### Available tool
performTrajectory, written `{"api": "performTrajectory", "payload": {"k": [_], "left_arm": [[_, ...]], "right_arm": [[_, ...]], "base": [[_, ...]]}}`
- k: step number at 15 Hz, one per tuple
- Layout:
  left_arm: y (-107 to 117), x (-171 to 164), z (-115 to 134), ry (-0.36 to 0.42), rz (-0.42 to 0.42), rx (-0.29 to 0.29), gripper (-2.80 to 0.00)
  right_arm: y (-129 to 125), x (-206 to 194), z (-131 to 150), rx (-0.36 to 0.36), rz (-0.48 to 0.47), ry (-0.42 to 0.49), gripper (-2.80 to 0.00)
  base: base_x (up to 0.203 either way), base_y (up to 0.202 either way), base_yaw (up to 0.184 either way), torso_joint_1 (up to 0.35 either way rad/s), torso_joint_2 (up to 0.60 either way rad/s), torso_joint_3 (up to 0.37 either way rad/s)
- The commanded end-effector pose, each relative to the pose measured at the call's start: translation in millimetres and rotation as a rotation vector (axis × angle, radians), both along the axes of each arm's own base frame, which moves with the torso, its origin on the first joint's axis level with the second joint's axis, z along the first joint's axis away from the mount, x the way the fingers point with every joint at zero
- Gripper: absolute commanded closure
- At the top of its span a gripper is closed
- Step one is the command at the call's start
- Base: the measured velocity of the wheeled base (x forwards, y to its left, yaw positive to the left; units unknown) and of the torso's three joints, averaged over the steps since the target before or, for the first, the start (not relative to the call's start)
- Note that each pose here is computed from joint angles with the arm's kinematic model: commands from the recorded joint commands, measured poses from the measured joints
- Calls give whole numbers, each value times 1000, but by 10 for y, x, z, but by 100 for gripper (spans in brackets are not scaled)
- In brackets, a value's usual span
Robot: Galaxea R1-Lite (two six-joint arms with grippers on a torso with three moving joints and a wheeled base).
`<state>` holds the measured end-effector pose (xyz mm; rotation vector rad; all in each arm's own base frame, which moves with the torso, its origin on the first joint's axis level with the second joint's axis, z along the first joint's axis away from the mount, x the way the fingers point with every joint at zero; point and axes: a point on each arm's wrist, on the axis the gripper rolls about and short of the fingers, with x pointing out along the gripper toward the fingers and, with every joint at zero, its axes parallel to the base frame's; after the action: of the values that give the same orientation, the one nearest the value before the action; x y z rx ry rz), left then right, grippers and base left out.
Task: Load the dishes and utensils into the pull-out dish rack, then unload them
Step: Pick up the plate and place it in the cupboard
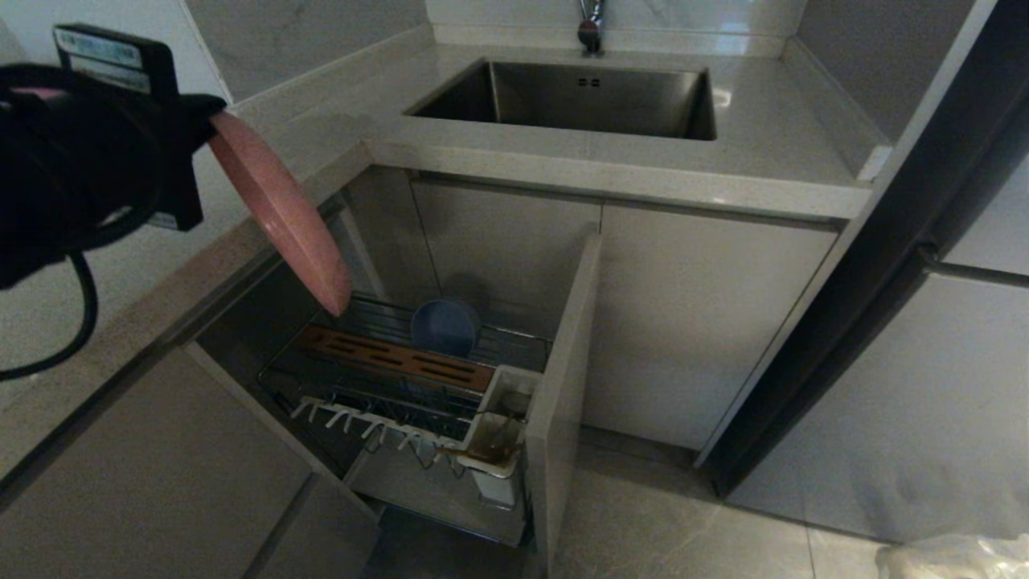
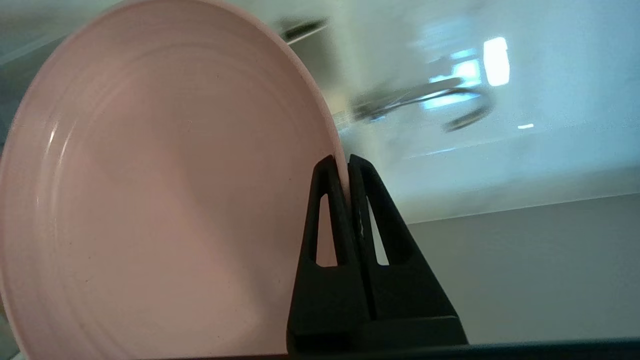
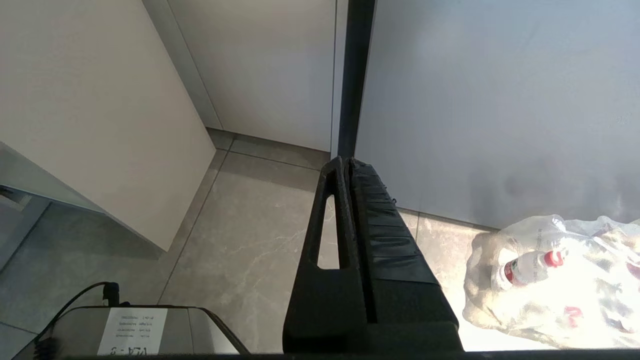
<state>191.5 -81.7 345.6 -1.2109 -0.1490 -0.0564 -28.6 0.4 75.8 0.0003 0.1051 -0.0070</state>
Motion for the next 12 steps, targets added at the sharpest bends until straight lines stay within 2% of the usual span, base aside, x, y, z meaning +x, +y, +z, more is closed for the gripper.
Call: {"api": "performTrajectory", "payload": {"k": [1,5,8,12], "left_arm": [[-76,51,-208,61,-10,15,0],[-446,235,-525,56,33,-6,0],[-679,356,-760,84,76,1,0],[-792,437,-1051,119,117,22,0]], "right_arm": [[0,0,0,0,1,1,0],[0,0,0,-1,1,1,0],[0,0,0,0,1,1,0],[0,0,0,-1,1,1,0]], "base": [[0,0,0,0,0,0],[0,0,0,0,0,0],[0,0,0,0,0,0],[0,0,0,0,0,0]]}}
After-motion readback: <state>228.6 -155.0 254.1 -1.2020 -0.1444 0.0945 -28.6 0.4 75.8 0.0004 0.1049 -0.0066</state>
